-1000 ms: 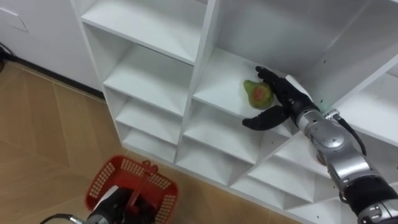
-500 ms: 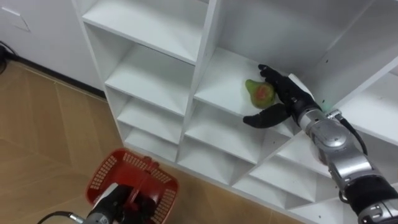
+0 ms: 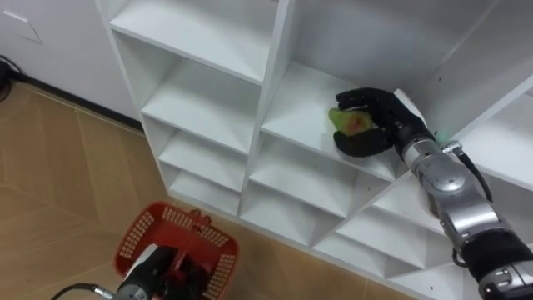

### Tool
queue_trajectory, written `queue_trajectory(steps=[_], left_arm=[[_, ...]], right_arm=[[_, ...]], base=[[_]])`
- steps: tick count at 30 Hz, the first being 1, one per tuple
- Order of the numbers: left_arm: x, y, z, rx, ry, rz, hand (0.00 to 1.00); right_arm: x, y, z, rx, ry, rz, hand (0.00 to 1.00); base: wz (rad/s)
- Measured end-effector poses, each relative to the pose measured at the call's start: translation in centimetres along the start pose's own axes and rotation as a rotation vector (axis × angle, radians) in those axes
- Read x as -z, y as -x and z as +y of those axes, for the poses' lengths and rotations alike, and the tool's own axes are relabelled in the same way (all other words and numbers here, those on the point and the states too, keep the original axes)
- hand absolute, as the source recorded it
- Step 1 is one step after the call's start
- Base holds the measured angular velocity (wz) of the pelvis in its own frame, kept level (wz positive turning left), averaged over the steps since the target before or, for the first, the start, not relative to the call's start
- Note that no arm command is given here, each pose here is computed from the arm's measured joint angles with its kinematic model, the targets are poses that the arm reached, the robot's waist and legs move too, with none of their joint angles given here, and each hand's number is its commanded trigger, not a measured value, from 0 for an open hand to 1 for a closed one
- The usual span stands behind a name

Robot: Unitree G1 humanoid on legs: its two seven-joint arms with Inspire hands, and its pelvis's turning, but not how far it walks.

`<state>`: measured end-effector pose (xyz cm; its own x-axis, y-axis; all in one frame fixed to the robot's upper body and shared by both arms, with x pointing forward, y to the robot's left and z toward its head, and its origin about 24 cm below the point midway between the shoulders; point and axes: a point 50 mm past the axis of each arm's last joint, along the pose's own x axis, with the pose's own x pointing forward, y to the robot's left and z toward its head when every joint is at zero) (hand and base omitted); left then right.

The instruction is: Collect fruits from the closet

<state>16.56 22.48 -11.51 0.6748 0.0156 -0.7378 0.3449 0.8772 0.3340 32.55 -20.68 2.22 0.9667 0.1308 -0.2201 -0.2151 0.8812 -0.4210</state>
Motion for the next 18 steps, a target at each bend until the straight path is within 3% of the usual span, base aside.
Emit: queue_trajectory(steps=[18], left_arm=[[-0.01,0.00,-0.01,-0.006,0.001,0.000,1.00]], right_arm=[[0.75,0.12,0.34,-0.051,-0.001,0.034,1.00]], base=[[0.00]])
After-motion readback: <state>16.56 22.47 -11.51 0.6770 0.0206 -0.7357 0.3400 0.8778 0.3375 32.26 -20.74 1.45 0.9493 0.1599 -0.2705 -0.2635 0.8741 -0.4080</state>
